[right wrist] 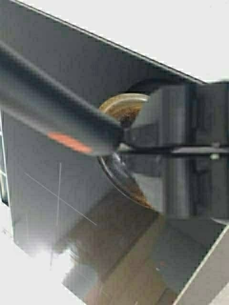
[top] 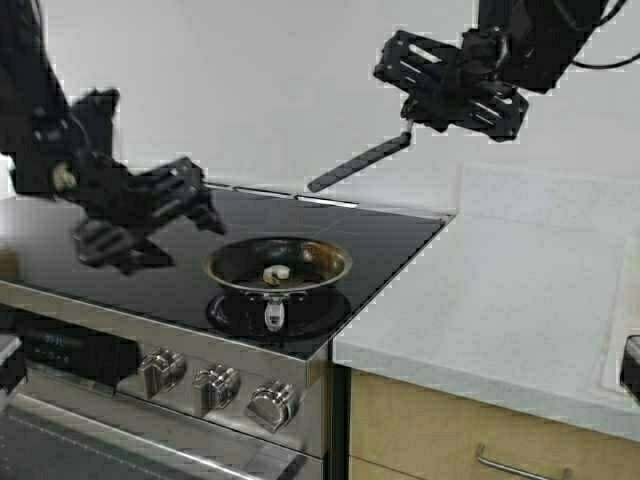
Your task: Add oil to the pan and cook the shrimp and serve it
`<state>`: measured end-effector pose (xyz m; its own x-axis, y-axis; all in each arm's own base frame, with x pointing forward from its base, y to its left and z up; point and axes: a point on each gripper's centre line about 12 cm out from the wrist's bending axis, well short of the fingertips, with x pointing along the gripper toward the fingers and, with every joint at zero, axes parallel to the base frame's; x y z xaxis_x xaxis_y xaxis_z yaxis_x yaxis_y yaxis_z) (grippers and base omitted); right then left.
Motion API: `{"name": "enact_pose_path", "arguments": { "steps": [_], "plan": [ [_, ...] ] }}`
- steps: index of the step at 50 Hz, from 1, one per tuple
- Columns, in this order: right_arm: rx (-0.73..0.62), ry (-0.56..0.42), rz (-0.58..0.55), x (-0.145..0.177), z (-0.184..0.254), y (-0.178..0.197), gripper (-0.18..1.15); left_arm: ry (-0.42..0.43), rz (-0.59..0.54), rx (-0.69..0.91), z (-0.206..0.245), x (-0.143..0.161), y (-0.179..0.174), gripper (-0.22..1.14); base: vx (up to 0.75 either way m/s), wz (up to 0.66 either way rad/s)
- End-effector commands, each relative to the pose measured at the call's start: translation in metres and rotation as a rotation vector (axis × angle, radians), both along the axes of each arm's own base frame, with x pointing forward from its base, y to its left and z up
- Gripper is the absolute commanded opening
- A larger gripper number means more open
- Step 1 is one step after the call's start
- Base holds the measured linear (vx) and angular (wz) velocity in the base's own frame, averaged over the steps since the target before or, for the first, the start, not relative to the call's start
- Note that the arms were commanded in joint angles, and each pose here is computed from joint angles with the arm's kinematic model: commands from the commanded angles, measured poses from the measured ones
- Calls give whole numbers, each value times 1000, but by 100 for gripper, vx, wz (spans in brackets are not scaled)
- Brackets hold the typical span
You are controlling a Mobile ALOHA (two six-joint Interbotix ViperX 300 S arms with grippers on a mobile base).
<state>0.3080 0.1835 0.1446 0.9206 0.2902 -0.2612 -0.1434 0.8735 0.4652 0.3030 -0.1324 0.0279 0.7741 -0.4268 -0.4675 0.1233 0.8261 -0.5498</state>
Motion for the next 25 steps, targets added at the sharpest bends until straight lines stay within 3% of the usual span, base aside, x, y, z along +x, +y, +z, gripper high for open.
{"name": "enact_pose_path", "arguments": {
  "steps": [1,10,25],
  "plan": [
    [28,-35,-20,5,9,1,8,-15,-57,-112,-8,17,-19,102,0,0],
    [31,-27,-33,5,7,0,8,65,-52,-242,-37,33,-34,102,0,0],
    [43,-15,-65,3,4,-6,8,118,-70,-366,-69,51,-49,102,0,0]
  ]
}}
